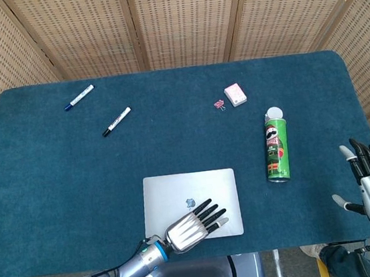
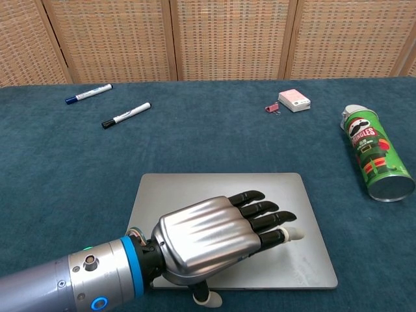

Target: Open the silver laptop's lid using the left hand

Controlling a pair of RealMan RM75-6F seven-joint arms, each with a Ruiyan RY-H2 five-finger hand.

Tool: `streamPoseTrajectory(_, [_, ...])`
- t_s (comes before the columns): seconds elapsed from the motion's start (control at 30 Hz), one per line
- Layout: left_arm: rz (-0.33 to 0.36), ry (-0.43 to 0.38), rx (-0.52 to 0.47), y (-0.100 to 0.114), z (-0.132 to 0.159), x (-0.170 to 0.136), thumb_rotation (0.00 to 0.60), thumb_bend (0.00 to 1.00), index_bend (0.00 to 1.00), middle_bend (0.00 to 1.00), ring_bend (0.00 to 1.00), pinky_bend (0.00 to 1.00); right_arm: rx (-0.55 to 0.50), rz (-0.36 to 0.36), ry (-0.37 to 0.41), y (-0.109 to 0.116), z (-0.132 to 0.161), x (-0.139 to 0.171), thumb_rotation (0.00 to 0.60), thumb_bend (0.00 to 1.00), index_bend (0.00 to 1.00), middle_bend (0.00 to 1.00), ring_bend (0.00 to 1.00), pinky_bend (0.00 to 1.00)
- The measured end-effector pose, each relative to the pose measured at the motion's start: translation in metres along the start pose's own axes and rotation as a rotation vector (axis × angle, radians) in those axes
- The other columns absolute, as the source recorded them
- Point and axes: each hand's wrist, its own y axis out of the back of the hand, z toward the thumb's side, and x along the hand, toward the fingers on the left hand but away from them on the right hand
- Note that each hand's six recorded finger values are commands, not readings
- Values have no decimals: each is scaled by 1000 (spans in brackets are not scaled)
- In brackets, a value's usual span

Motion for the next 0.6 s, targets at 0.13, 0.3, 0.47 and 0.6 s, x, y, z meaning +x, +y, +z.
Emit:
streamPoseTrajectory(0.13, [1,6,2,0,-2,1,600,164,0,0,0,0,0,3,0,0,0,0,600,0,0,0,0,0])
streamPoseTrajectory(0.3, [3,14,3,2,-4,1,600,232,0,0,0,0,-3,6,1,-1,0,0,600,0,0,0,0,0])
streamPoseTrajectory(0.47, [3,18,6,3,-6,1,600,279,0,0,0,0,-6,7,-1,-1,0,0,600,0,0,0,0,0])
streamPoseTrajectory(0.6, [5,23,10,4,-7,2,600,339,0,0,0,0,-10,11,-2,-1,-1,0,600,0,0,0,0,0])
